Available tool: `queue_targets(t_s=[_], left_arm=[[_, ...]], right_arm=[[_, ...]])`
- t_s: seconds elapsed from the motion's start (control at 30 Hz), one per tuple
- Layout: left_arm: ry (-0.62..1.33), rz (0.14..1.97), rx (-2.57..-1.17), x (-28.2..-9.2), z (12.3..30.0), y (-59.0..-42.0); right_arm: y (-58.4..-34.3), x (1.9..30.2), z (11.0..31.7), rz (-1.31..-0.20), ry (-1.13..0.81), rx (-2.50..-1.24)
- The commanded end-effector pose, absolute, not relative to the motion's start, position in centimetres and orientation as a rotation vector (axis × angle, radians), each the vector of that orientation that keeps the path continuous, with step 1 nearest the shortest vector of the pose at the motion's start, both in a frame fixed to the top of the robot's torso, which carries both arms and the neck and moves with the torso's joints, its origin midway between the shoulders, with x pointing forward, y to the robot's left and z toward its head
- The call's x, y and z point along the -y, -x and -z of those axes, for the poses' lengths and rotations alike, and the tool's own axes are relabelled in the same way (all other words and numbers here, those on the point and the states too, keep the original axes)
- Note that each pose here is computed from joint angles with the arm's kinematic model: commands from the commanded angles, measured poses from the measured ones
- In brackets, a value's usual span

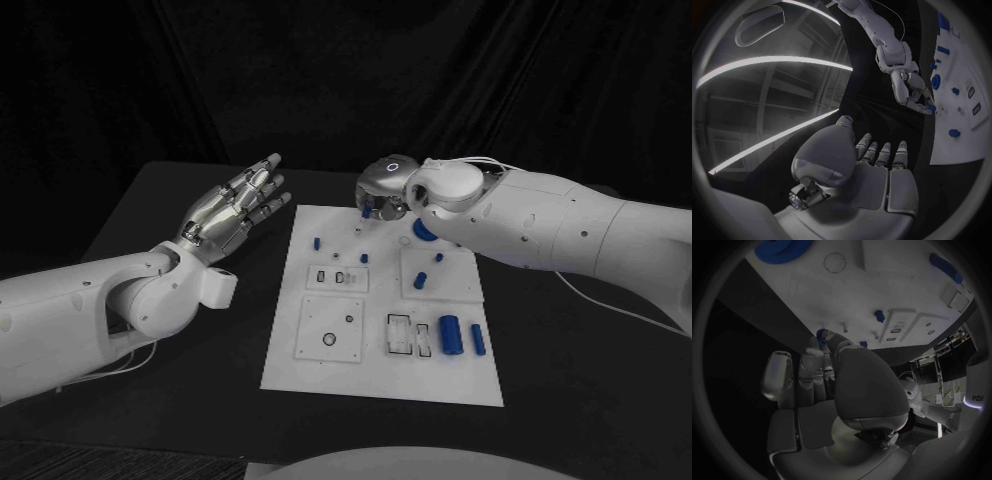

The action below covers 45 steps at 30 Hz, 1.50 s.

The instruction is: Assemble the parts on the task board

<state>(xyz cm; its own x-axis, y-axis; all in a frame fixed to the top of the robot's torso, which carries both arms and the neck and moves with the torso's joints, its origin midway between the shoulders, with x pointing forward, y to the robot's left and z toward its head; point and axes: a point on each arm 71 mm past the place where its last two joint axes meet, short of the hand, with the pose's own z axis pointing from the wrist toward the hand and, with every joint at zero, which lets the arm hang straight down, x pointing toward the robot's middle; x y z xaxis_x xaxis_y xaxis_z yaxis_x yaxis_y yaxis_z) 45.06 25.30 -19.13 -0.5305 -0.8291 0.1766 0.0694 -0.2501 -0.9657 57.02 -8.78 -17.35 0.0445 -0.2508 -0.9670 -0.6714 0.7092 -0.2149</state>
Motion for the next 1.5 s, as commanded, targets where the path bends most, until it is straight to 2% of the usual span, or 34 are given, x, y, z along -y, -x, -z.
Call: queue_targets(t_s=[0.03,1.5], left_arm=[[0.886,1.912,-1.24,-25.53,18.15,-44.99],[0.894,1.912,-1.268,-25.35,18.41,-45.36]], right_arm=[[-57.21,8.96,17.5,-0.353,0.767,-1.542],[-57.8,8.2,18.45,-0.336,0.768,-1.564]])
